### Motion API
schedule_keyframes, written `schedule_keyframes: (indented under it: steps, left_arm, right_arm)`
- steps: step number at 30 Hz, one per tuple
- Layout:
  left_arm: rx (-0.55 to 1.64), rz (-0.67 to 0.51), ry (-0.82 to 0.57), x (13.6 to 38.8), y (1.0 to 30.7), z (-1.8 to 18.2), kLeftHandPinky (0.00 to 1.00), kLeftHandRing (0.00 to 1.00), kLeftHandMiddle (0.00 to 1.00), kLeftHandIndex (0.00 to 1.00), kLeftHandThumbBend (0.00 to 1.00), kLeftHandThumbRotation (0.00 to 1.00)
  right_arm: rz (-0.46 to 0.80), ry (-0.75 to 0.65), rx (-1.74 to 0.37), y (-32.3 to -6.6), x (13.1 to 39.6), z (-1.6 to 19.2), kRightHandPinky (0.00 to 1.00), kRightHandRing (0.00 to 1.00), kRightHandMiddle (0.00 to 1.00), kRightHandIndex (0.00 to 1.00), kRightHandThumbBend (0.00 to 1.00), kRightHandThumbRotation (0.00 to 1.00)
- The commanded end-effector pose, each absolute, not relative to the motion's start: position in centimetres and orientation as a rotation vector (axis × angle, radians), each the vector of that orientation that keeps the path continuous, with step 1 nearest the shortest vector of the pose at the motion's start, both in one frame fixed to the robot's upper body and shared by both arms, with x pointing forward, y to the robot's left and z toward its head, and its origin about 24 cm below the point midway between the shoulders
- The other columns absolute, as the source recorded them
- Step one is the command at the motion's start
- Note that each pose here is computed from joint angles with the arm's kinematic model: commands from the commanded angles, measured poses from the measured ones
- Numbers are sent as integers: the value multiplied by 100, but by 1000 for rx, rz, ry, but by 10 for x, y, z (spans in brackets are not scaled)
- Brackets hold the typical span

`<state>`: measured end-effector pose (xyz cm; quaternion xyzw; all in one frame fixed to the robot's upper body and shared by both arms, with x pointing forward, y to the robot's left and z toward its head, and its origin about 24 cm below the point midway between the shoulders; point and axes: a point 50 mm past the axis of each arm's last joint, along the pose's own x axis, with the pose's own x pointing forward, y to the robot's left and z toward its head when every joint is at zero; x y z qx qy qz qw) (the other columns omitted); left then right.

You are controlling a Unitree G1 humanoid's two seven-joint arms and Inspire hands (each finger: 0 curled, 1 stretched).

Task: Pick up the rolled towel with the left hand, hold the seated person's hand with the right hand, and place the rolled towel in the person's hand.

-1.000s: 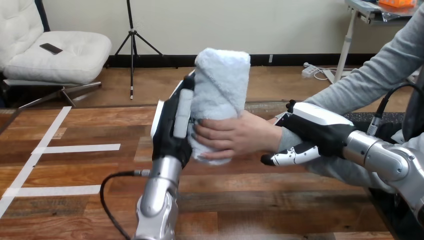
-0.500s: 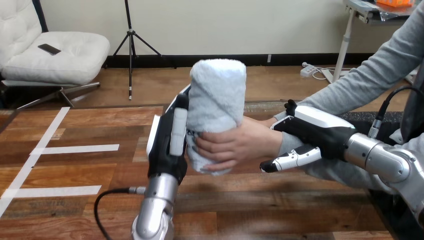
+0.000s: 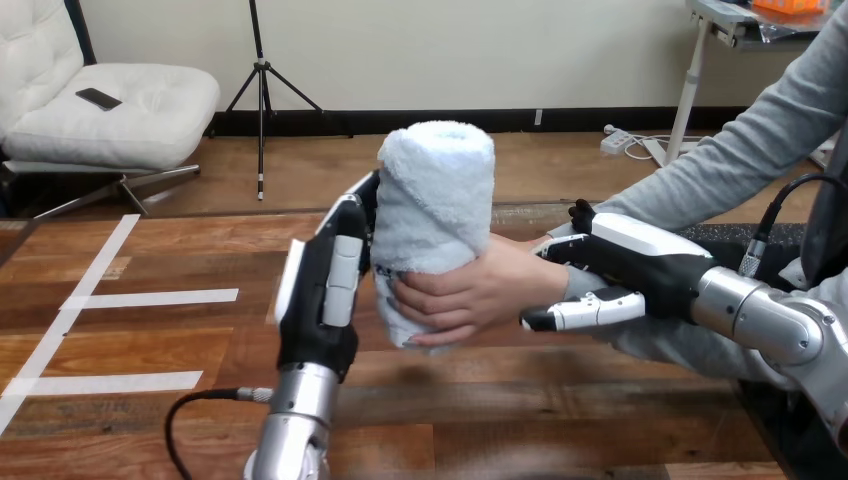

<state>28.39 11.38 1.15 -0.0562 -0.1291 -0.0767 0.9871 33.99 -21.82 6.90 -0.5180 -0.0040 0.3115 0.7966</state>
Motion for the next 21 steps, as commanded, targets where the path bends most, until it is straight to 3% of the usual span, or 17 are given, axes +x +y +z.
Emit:
schedule_keyframes:
  steps: [1, 21]
  left_arm:
    - [-100, -174, -362, 285, 113, 31, 80, 84, 85, 81, 96, 100]
    - [-10, -184, -408, 265, 125, 33, 80, 86, 85, 84, 100, 100]
  right_arm:
    - [614, -71, -1104, -221, 345, 86, 71, 80, 83, 85, 100, 92]
    - [538, -87, -1036, -221, 342, 80, 70, 78, 82, 84, 100, 91]
